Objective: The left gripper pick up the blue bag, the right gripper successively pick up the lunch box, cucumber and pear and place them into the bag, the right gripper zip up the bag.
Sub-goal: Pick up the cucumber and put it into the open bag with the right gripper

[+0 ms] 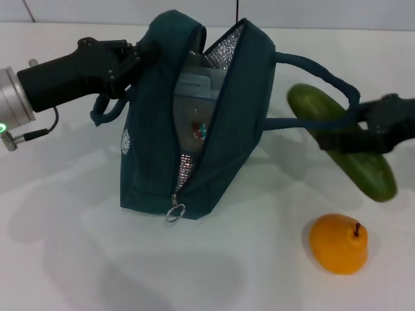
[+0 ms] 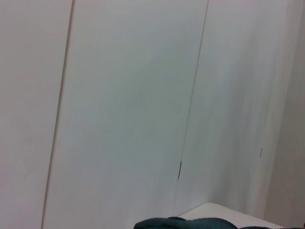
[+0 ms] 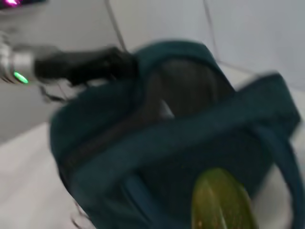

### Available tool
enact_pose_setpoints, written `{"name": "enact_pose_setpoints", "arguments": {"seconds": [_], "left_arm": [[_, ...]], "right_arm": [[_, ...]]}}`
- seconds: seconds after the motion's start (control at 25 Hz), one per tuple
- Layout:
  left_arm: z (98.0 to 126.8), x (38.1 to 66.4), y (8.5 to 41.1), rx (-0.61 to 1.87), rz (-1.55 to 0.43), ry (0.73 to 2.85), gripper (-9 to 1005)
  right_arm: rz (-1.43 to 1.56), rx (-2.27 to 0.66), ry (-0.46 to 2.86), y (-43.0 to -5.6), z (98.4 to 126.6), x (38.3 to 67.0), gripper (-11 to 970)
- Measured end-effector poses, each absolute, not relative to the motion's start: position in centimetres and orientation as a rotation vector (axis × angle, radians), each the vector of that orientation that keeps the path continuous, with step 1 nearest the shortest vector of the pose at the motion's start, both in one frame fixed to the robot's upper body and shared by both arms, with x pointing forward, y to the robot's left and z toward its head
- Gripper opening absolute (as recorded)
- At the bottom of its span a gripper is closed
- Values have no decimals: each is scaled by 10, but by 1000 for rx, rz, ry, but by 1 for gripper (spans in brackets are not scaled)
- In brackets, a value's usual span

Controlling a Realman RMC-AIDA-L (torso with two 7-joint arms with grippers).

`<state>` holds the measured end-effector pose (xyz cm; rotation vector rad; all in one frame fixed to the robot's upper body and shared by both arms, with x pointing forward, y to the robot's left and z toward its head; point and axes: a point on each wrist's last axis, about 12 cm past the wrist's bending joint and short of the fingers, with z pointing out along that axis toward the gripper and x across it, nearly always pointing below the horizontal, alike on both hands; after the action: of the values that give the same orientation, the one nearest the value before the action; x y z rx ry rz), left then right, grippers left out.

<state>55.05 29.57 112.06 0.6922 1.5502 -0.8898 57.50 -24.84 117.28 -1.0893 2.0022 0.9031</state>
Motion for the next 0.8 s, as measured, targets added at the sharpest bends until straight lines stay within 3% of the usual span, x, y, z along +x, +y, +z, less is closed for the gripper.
{"name": "enact_pose_setpoints", "arguments": {"seconds": [0.44,0.8], "left_arm": [[1121,552,290,706,-895,1539,47],[1127,554,291,719,-882,1529,47]], "right_arm": [[718,-910,2230,-274,1156,584,586],[625,-686,2069,-290,1164,592,590]]}}
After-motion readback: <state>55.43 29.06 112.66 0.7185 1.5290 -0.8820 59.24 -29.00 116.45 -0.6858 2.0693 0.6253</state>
